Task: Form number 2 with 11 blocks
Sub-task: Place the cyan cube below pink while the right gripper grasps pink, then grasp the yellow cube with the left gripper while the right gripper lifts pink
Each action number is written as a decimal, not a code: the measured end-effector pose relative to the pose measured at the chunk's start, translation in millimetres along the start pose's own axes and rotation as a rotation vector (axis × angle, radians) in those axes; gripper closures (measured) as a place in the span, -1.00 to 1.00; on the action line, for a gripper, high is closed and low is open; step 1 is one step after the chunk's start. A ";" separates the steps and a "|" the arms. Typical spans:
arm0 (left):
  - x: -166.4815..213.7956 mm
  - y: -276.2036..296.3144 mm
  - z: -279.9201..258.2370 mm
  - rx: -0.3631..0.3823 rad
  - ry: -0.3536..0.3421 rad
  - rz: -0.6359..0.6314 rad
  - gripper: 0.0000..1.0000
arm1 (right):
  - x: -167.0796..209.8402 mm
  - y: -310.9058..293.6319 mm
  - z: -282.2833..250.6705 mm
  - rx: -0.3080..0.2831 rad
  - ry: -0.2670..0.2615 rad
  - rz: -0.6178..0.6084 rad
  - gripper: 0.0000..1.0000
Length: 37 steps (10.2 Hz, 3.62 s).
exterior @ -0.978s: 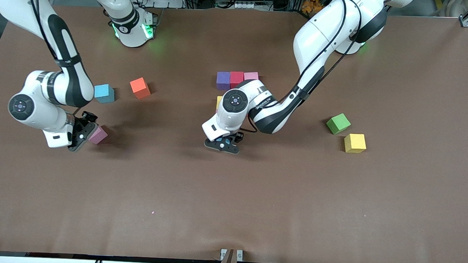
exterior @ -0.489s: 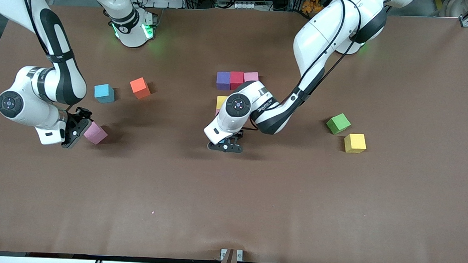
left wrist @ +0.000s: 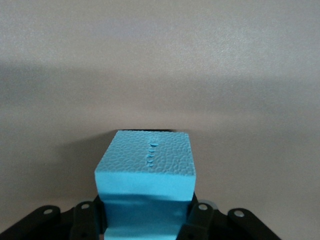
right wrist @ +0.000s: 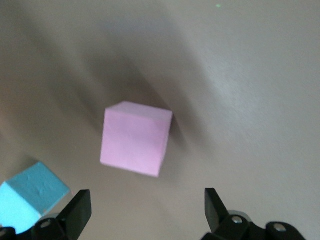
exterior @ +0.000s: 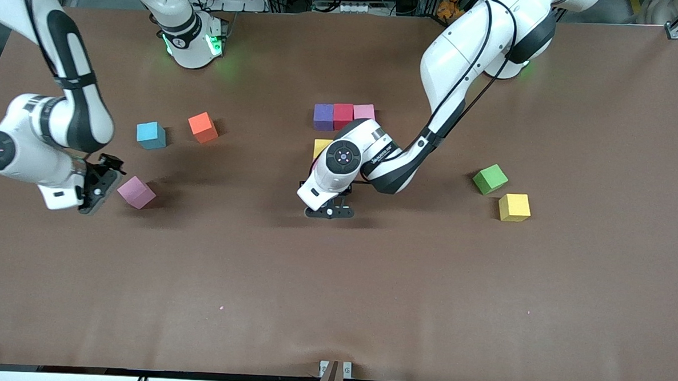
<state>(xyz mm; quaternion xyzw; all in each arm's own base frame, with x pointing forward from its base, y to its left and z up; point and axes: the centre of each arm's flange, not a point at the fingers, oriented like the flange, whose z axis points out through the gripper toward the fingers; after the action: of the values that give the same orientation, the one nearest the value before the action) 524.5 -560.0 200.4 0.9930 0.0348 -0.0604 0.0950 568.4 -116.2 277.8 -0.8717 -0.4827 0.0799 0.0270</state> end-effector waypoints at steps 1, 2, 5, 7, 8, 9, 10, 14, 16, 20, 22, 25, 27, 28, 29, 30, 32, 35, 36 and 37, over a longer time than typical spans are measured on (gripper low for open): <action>-0.5 -0.7 0.5 0.006 -0.008 -0.003 -0.11 | -4.7 4.7 -5.2 -0.004 0.003 0.007 -1.00; -1.0 -1.4 0.6 0.014 -0.016 -0.004 -0.11 | -3.9 5.1 -6.6 -0.006 0.004 0.006 -1.00; -2.5 -3.2 1.2 0.036 -0.034 -0.004 -0.11 | 1.0 3.4 -2.5 0.002 0.002 -0.003 -1.00; -3.0 -2.9 1.4 0.037 -0.036 -0.003 -0.11 | 5.3 8.0 15.7 -0.009 0.006 -0.004 -1.00; -3.3 -2.7 1.5 0.037 -0.036 -0.003 -0.11 | 8.1 11.0 29.1 -0.012 0.013 0.000 -1.00; -3.7 -2.4 1.6 0.037 -0.036 -0.002 -0.11 | 10.3 12.2 41.6 -0.005 0.016 0.006 -1.00; -3.9 -2.2 1.6 0.037 -0.036 -0.002 -0.11 | 12.6 11.9 50.1 0.006 0.022 0.015 -1.00; -7.6 1.5 2.2 0.035 -0.034 0.005 -0.60 | 32.6 3.2 53.6 0.018 0.030 0.076 -1.00; -10.8 7.7 -1.5 0.027 -0.028 0.011 -1.00 | 35.1 -0.7 58.6 0.017 0.029 0.098 -1.00; 4.3 15.4 -76.7 -0.031 0.049 -0.003 -1.00 | 34.4 -3.6 65.5 0.023 0.028 0.147 -1.00; 20.8 -1.7 -140.8 -0.024 0.076 -0.033 -1.00 | 34.3 -5.1 67.6 0.030 0.030 0.156 -1.00; 53.7 -70.8 -227.4 0.041 0.078 -0.058 -1.00 | 39.4 -4.6 60.8 0.021 0.035 0.154 -1.00; 84.7 -154.8 -262.3 0.101 0.049 -0.069 -1.00 | 41.9 -2.8 55.3 0.019 0.037 0.159 -1.00; 101.2 -202.3 -272.2 0.128 0.016 -0.081 -1.00 | 41.7 -2.8 55.1 0.020 0.037 0.160 -1.00; 117.3 -249.8 -276.8 0.144 -0.019 -0.085 -1.00 | 41.5 -3.1 55.4 0.023 0.036 0.161 -1.00; 131.2 -295.4 -275.1 0.151 -0.048 -0.096 -1.00 | 41.1 -3.5 56.2 0.025 0.035 0.164 -1.00; 143.9 -373.1 -255.5 0.180 -0.106 -0.153 -1.00 | 39.0 -6.1 61.0 0.038 0.035 0.187 -1.00; 137.9 -429.3 -211.2 0.267 -0.118 -0.172 -1.00 | 38.5 -9.1 65.3 0.055 0.045 0.211 -1.00; 133.3 -442.5 -199.9 0.266 -0.116 -0.168 -1.00 | 38.1 -10.1 67.3 0.056 0.048 0.214 -1.00; 128.0 -454.5 -191.8 0.263 -0.125 -0.153 -1.00 | 37.4 -10.5 70.1 0.044 0.053 0.217 -1.00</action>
<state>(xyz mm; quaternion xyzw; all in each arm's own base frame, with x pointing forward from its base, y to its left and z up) 636.3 -70.4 287.3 0.9856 0.0964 -0.1332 -0.0387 567.5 -81.1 205.8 -0.9199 -0.3827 0.0698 0.0503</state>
